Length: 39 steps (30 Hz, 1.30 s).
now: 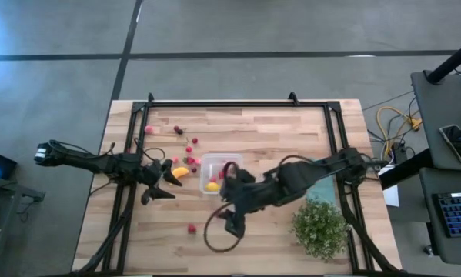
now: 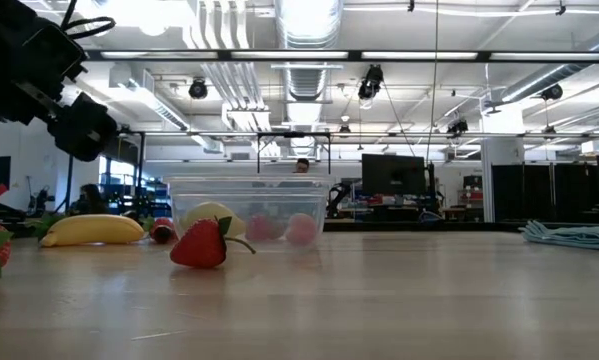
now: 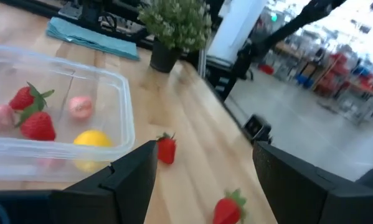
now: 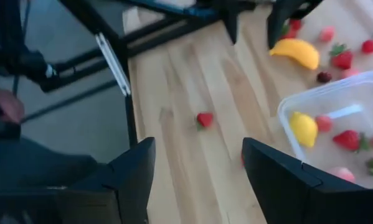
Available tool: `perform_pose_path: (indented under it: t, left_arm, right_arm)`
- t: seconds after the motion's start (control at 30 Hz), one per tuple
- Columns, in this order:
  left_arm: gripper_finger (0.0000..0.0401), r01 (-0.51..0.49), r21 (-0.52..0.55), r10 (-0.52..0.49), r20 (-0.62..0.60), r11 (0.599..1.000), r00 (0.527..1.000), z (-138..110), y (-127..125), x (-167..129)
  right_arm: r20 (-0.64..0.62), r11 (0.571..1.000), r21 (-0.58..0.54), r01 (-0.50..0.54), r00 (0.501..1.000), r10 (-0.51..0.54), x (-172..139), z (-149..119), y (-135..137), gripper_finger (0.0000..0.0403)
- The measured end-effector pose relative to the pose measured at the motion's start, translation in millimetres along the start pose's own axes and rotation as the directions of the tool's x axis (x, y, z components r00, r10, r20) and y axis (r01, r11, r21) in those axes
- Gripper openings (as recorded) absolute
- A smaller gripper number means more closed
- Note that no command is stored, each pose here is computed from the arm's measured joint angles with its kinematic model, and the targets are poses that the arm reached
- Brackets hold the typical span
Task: Pick and placing Produce into tupperware
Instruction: Put the peach into the transparent bin
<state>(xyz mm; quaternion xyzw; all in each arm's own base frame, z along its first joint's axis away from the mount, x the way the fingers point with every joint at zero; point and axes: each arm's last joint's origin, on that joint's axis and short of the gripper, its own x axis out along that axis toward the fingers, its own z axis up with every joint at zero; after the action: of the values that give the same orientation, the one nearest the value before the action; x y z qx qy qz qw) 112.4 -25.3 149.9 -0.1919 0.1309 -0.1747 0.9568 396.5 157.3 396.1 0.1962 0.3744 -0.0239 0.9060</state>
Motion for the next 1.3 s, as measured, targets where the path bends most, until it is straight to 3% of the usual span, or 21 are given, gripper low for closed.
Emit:
perform_pose_path:
  t: [0.17, 0.27, 0.37, 0.47, 0.57, 0.67, 0.8, 1.0, 1.13, 1.3]
  left_arm:
    - [0.0249, 0.023, -0.012, -0.022, 0.053, 1.0, 0.998, 5.2, -2.2, -0.1]
    - [0.0249, 0.042, -0.075, -0.036, 0.085, 0.996, 0.996, 8.5, -3.6, -0.5]
    - [0.0249, 0.05, -0.144, -0.037, 0.088, 0.988, 0.995, 9.7, -4.2, -0.5]
    - [0.0249, 0.053, -0.153, -0.039, 0.094, 0.987, 0.995, 10.3, -4.4, -0.5]
    - [0.0249, 0.051, -0.154, -0.037, 0.094, 0.987, 0.995, 9.9, -4.1, -0.6]
    - [0.0249, 0.051, -0.156, -0.037, 0.093, 0.986, 0.995, 9.9, -4.1, -0.5]
    - [0.0249, 0.062, -0.165, -0.046, 0.097, 0.984, 0.994, 10.7, -4.8, -0.8]
    - [0.0249, 0.088, -0.175, -0.072, 0.093, 0.981, 0.993, 10.6, -5.8, -1.8]
    - [0.0249, 0.095, -0.17, -0.078, 0.105, 0.981, 0.991, 11.5, -6.3, -2.6]
    - [0.0249, 0.091, -0.171, -0.073, 0.104, 0.981, 0.992, 11.4, -6.2, -2.5]
  right_arm:
    - [0.129, 0.998, 0.049, -0.025, 0.991, 0.018, 1.9, -5.8, 5.1, 0.0233]
    - [0.22, 0.98, 0.045, -0.193, 0.959, 0.179, 30.6, -11.1, 13.0, 0.0233]
    - [0.267, 0.916, 0.049, -0.398, 0.889, 0.372, 57.7, -14.1, 7.0, 0.0233]
    - [0.28, 0.861, 0.098, -0.5, 0.844, 0.458, 69.4, -17.9, -10.8, 0.0233]
    - [0.307, 0.852, 0.153, -0.501, 0.843, 0.441, 58.2, -20.1, -29.4, 0.0233]
    - [0.36, 0.854, 0.189, -0.484, 0.844, 0.399, 25.9, -20.5, -48.0, 0.0233]
    - [0.473, 0.895, 0.198, -0.399, 0.839, 0.27, -25.4, -31.2, -71.9, 0.0233]
    - [0.645, 0.93, 0.194, -0.311, 0.755, 0.118, -102.4, -61.8, -95.8, 0.0233]
    - [0.663, 0.929, 0.224, -0.295, 0.745, 0.077, -117.4, -85.2, -107.3, 0.0233]
    - [0.629, 0.933, 0.237, -0.271, 0.775, 0.065, -110.2, -111.7, -124.1, 0.0233]
